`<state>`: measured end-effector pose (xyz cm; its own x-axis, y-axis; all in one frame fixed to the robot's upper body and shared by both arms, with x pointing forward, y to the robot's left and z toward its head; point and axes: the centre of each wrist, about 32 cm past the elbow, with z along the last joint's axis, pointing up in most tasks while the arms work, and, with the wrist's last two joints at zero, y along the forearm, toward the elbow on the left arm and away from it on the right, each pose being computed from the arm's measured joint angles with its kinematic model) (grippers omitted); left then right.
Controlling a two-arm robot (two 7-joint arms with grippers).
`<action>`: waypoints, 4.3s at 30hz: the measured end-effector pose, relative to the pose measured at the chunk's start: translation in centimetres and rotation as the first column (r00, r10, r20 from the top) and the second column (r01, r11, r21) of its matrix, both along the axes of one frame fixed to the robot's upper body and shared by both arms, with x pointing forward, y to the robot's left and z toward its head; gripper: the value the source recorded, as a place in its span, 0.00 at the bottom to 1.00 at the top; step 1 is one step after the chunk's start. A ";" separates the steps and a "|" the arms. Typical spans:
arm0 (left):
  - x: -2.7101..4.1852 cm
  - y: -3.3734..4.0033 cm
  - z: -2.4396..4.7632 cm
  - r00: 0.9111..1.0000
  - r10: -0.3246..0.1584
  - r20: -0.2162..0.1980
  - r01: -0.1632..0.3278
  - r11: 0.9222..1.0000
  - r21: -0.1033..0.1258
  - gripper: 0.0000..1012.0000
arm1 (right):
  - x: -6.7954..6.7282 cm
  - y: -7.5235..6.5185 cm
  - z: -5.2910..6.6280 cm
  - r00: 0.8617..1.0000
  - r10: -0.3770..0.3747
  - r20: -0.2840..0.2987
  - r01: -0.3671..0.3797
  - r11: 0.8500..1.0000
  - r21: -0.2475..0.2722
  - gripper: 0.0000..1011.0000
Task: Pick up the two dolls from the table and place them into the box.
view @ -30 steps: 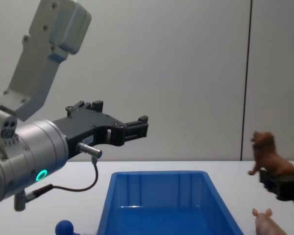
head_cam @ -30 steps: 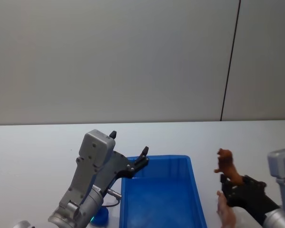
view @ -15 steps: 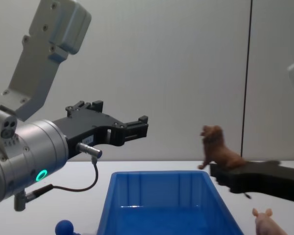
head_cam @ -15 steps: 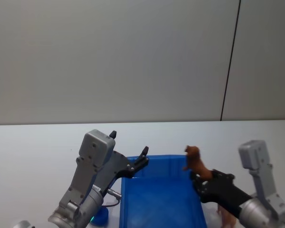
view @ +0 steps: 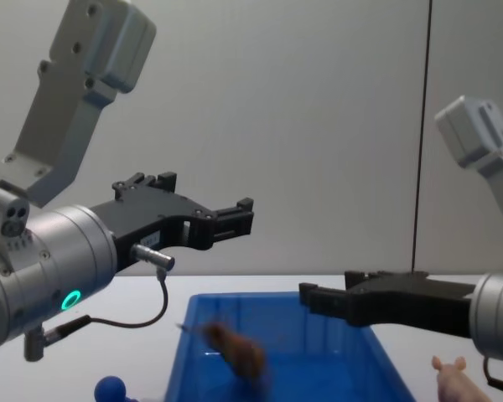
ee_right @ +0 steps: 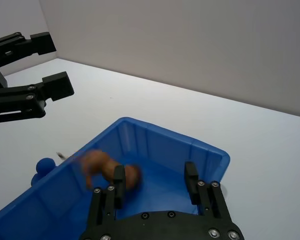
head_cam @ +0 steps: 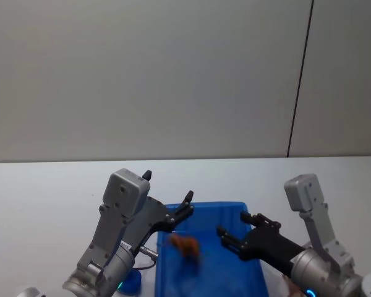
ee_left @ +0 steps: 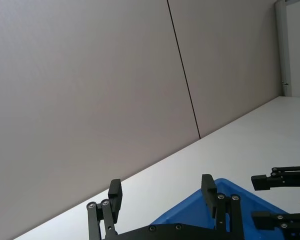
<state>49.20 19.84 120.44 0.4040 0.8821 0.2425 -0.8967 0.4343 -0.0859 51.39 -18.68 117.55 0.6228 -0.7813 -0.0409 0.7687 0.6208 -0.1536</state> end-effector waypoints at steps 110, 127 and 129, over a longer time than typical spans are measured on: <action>0.00 0.00 0.00 1.000 0.000 0.000 0.000 1.000 0.000 0.99 | -7.1 -2.0 -2.1 0.928 -0.369 -0.044 0.359 0.920 -0.156 0.37; 0.00 0.00 0.00 1.000 0.000 0.000 0.000 1.000 0.000 0.99 | -5.1 -0.6 0.6 0.983 -0.180 0.029 0.181 0.983 -0.029 0.37; 0.00 0.00 0.00 1.000 0.000 0.000 0.000 1.000 0.000 0.99 | -4.9 -0.5 0.7 0.987 -0.161 0.030 0.161 0.987 -0.020 0.37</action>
